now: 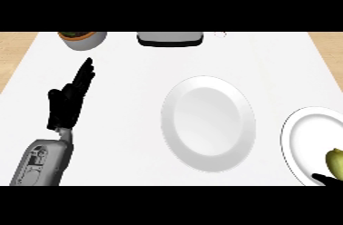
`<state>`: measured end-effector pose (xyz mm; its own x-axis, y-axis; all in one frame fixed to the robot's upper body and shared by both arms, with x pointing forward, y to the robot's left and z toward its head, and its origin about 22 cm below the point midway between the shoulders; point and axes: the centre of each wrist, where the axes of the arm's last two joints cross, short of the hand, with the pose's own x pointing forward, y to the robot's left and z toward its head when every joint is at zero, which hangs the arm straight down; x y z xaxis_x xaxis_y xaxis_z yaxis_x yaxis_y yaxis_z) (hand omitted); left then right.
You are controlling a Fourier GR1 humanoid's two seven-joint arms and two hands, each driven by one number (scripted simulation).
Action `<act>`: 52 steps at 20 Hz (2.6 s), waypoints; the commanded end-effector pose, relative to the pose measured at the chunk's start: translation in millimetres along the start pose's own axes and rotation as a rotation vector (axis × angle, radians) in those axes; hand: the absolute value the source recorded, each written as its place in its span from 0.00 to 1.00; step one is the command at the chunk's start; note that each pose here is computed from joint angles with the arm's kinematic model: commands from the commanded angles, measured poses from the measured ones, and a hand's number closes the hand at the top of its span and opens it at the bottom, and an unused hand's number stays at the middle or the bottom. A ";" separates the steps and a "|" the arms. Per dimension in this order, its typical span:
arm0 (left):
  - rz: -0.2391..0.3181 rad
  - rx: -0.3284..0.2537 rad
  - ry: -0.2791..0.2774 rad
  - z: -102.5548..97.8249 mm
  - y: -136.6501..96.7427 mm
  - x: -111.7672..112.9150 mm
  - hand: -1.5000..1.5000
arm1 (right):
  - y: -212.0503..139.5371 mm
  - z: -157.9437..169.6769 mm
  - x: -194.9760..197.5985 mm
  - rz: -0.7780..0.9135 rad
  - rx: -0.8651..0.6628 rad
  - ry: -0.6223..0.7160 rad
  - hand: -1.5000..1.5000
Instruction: Pick the lemon from the plate and place it in the plate
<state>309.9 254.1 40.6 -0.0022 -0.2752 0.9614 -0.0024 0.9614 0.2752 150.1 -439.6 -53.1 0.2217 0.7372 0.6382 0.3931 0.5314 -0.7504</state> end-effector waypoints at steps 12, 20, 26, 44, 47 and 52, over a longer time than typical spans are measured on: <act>-0.003 -0.010 -0.004 12.9 -10.3 -8.9 0.50 | 10.4 -23.5 -29.9 0.032 -0.132 -0.028 1.00; -0.001 -0.004 -0.001 10.7 2.1 7.4 0.50 | 7.3 -31.6 -6.8 0.153 -0.045 -0.108 1.00; -0.010 -0.008 0.004 4.3 -0.8 8.8 0.50 | -28.5 -60.7 20.5 0.422 0.355 -0.232 1.00; 0.016 -0.010 0.009 13.4 -7.1 -1.9 0.50 | -17.0 -51.5 227.8 -0.006 0.353 -0.630 1.00; 0.001 0.005 0.002 11.1 -2.7 0.9 0.50 | -8.9 -41.6 240.1 -0.022 0.400 -0.604 1.00; 0.008 -0.011 -0.005 9.6 -0.9 1.9 0.50 | 54.6 -34.8 287.6 -0.032 0.440 -0.639 1.00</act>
<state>303.1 249.5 38.2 -0.0050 -0.2766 0.9610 0.0032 0.9610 0.2766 260.0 -262.4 105.9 -0.3671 0.7653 0.5287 0.0008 0.5687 -0.8225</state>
